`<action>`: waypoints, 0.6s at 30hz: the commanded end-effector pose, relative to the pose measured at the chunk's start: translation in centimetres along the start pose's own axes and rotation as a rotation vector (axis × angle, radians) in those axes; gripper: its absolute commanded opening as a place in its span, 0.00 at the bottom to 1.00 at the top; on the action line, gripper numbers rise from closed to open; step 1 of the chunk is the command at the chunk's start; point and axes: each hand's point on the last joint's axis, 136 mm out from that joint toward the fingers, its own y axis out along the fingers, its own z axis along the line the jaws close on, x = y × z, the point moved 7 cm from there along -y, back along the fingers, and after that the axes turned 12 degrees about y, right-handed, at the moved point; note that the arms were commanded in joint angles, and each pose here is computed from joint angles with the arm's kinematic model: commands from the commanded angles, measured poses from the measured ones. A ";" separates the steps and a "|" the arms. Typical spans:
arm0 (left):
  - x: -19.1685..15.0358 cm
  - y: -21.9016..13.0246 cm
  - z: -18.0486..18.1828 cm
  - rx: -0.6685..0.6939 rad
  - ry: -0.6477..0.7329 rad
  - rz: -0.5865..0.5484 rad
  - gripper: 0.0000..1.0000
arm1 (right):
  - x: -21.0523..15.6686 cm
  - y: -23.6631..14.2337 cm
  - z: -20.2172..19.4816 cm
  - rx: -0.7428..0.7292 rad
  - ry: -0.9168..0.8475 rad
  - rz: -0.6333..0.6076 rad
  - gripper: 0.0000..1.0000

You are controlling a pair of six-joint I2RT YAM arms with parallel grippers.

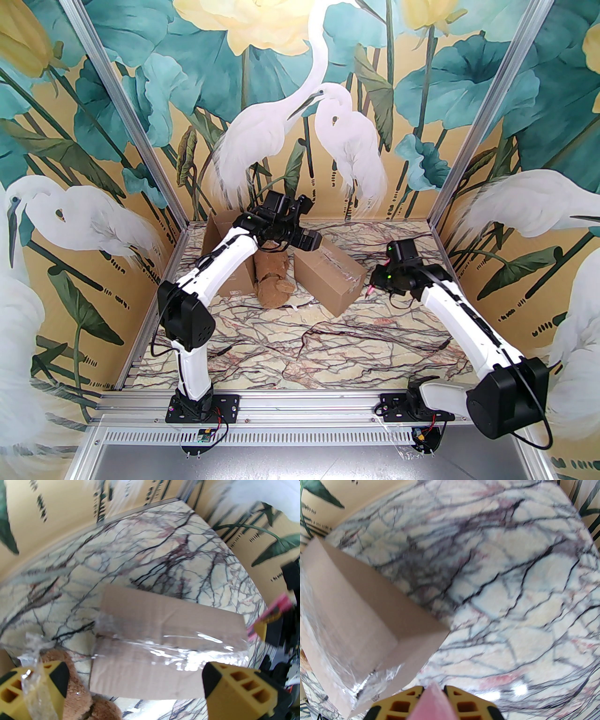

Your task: Unpack the express box

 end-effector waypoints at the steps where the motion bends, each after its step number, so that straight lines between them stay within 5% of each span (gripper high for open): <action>1: -1.4 0.6 1.5 -0.012 -0.126 0.013 1.00 | 0.5 0.9 1.5 0.061 0.032 -0.022 0.00; 10: -5.2 1.3 0.6 -0.078 -0.190 0.048 1.00 | 2.5 2.0 2.6 0.029 -0.041 -0.055 0.00; 18: -6.8 -2.2 0.4 0.047 -0.173 0.003 1.00 | 4.4 2.6 3.6 0.042 -0.055 -0.071 0.00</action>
